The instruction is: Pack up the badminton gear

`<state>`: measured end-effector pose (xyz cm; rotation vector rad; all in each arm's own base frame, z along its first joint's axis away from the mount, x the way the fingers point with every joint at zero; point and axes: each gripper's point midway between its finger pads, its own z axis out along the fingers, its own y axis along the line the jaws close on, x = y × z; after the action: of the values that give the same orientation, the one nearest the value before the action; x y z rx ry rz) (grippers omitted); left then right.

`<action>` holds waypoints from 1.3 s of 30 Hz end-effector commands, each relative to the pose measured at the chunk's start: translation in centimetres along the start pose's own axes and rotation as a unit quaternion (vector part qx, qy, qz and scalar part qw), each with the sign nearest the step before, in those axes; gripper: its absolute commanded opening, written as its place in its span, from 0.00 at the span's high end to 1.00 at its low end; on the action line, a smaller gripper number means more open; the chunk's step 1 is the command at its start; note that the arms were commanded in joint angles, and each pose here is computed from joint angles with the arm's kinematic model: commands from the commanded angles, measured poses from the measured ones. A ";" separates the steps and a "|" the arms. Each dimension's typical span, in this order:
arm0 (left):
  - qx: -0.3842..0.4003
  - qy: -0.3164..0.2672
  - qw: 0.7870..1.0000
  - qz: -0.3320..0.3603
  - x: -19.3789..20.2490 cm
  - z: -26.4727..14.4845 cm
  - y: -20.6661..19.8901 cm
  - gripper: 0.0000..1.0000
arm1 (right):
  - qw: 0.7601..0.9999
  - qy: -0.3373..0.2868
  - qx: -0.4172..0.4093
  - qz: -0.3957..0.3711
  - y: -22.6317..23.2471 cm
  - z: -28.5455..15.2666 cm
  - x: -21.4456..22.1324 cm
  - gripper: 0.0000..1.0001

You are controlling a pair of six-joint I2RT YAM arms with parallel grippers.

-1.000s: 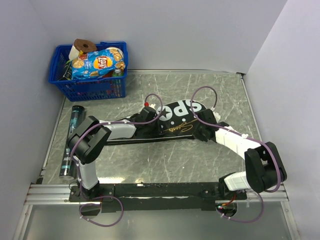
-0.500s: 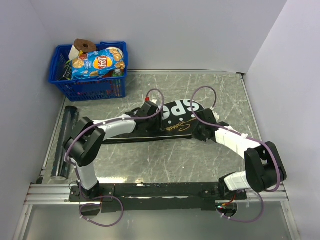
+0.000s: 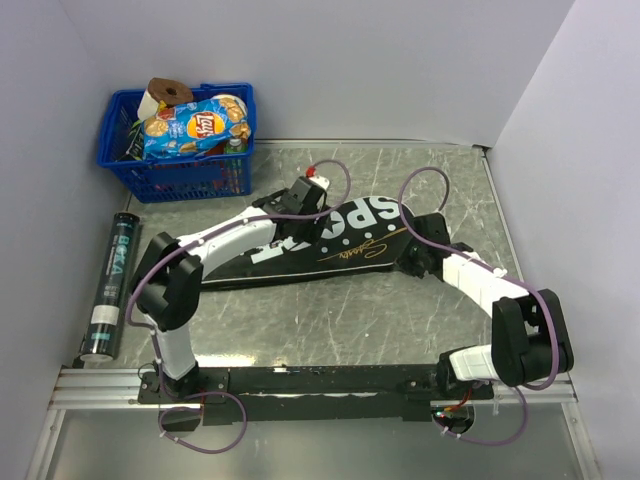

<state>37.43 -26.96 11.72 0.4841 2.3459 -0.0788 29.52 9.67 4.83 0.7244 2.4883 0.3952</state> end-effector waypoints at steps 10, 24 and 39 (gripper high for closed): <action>0.068 0.111 0.978 0.162 7.4 3.6 2.4 0.21 | 0.999 -0.007 -0.049 -0.017 0.7 -0.4 -0.7 1.00; 0.163 0.192 0.958 0.139 13.0 5.8 0.1 0.49 | 0.997 0.001 -0.070 -0.033 2.2 -0.4 -0.5 1.00; 0.224 0.193 0.950 0.102 13.0 4.4 -3.7 0.50 | 0.975 0.076 -0.178 -0.113 15.3 -0.3 6.7 1.00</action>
<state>36.19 -23.19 2.78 0.9714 2.5072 -0.1442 29.36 18.01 4.33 0.4126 2.6016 0.5164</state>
